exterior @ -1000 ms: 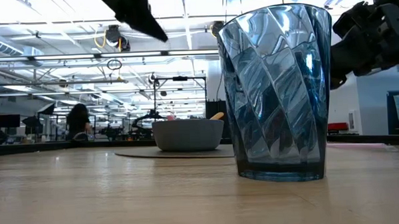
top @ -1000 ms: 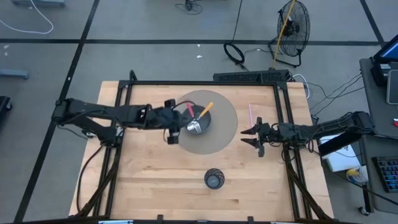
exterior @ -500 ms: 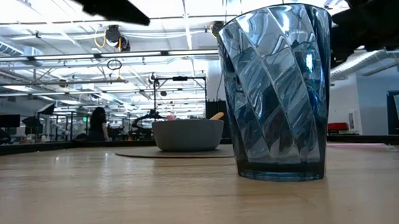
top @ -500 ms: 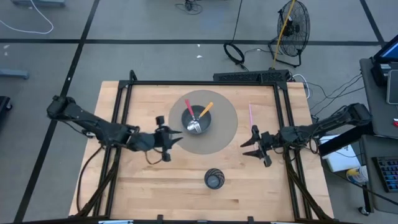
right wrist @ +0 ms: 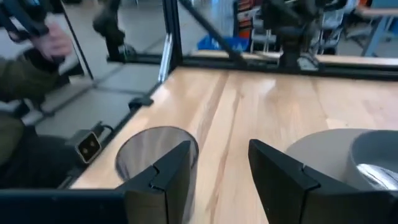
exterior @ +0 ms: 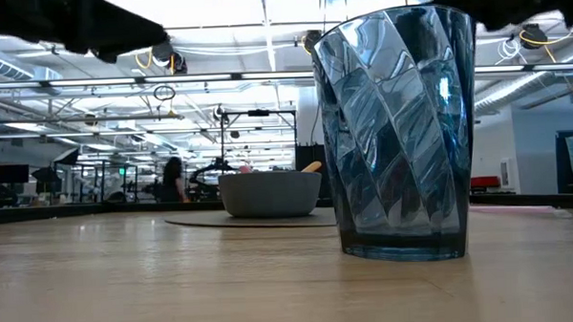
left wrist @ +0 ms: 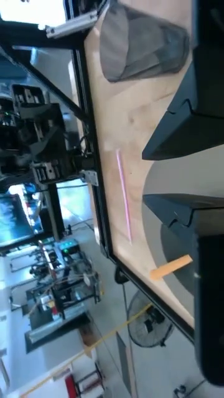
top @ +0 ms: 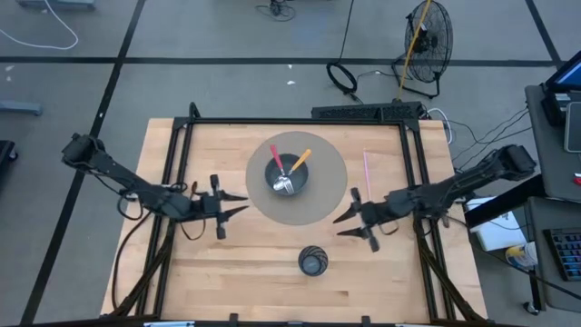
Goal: Pick & Place Utensil
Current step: Move the dark blue cup to the dark blue bowl on the gray placemat
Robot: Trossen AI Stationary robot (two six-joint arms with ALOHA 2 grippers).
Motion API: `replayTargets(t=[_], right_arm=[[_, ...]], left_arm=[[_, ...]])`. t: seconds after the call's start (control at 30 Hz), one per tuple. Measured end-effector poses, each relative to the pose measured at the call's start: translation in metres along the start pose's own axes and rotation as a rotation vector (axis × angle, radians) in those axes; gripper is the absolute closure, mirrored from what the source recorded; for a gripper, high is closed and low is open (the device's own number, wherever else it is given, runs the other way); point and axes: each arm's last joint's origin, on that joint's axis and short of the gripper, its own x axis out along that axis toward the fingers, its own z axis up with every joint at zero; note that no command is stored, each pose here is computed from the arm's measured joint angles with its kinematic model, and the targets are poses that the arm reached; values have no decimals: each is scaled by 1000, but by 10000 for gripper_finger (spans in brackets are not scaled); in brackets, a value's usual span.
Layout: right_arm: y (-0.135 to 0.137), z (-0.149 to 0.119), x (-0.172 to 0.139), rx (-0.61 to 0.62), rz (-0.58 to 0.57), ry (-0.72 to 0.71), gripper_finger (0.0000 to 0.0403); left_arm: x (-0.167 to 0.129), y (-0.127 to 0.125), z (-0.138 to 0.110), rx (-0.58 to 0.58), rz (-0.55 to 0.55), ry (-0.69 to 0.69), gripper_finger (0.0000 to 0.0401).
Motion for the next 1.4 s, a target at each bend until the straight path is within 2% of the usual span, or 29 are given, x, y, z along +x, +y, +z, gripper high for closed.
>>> replayTargets(t=[0.3,0.47,0.57,0.73,1.07,1.4], right_arm=[[2,49,42,-46,-16,146,248],[-3,68,63,-23,-51,292,248],[-2,76,80,-26,-23,356,247],[-1,78,97,-38,8,428,247],[2,75,99,-18,8,464,247],[13,73,99,-46,41,469,247]], left_arm=[[-11,0,-23,-35,-54,-34,297],[-12,0,-27,-55,-69,-30,297],[-12,-1,-26,-57,-102,-37,297],[-12,-3,-26,-76,-171,-40,297],[-12,-4,-28,-80,-176,-16,297],[-12,-3,-29,-75,-168,-16,297]])
